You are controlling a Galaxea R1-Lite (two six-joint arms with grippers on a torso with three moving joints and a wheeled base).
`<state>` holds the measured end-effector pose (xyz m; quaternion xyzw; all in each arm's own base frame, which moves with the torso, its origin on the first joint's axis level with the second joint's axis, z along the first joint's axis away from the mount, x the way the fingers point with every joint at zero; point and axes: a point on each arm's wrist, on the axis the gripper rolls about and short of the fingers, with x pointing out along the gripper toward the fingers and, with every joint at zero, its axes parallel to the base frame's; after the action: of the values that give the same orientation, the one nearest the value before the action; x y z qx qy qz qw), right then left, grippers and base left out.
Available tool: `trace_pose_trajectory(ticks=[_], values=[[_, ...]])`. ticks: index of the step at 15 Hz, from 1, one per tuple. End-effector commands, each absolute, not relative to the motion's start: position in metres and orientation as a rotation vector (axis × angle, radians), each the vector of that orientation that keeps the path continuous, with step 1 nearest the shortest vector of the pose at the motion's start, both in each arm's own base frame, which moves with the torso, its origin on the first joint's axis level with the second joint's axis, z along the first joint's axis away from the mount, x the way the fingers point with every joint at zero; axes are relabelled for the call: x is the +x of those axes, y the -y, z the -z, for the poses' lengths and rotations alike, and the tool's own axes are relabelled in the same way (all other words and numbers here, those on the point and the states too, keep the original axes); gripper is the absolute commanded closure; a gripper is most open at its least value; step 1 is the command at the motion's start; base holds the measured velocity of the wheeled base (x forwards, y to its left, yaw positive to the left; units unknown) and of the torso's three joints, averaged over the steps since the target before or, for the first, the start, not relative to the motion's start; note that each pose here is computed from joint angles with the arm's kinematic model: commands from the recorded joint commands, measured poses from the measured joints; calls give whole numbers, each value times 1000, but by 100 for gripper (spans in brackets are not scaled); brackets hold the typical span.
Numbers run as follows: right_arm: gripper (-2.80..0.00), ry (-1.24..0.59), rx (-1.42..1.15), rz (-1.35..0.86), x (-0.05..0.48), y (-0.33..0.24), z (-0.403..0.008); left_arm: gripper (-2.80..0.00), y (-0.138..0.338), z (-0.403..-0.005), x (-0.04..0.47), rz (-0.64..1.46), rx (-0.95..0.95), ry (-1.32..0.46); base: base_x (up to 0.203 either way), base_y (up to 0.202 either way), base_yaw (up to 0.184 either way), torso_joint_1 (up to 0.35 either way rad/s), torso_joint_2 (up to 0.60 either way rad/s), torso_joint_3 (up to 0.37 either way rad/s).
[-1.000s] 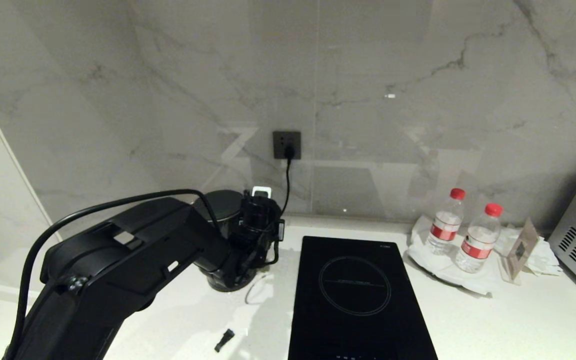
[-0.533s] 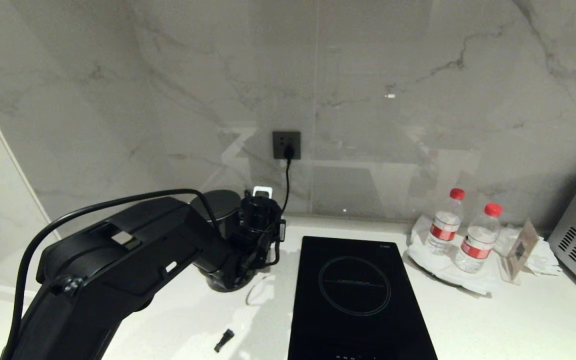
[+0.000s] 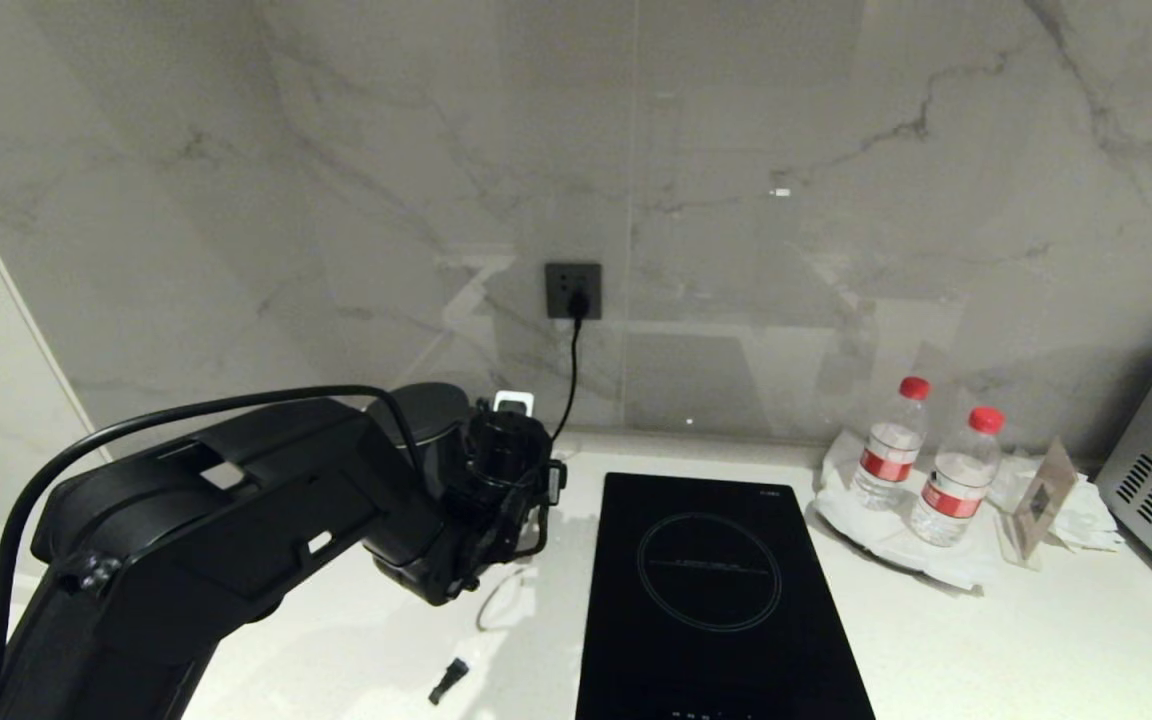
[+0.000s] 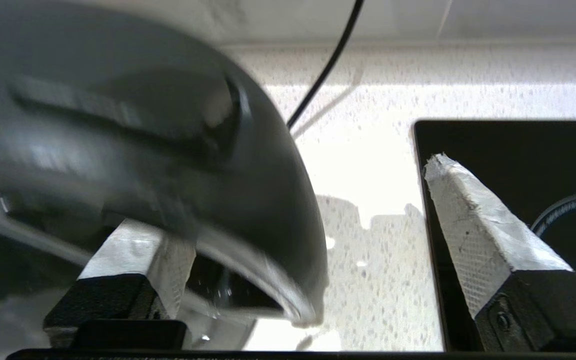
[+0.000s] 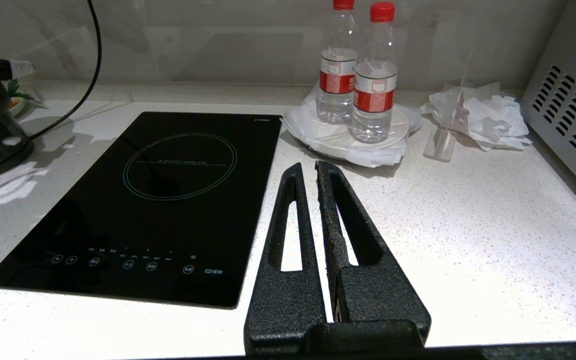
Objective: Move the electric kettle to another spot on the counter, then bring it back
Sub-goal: Place it on the power base
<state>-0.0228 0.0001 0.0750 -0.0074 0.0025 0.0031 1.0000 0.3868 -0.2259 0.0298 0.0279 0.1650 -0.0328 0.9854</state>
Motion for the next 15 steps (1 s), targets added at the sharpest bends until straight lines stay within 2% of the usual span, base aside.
trace_pose_trajectory(ticks=[1,9,15], values=[[0,-5,-15,-6,-23,0,-75,-280,225,-26,382,65,62,-344,0,0,0,0,0,0],[0,-5,-15,-6,-23,0,-75,-280,220,-12,389,40,17,-330,0,0,0,0,0,0],[0,-5,-15,-6,-23,0,-75,-280,221,6,375,60,-8,-323,0,0,0,0,0,0]])
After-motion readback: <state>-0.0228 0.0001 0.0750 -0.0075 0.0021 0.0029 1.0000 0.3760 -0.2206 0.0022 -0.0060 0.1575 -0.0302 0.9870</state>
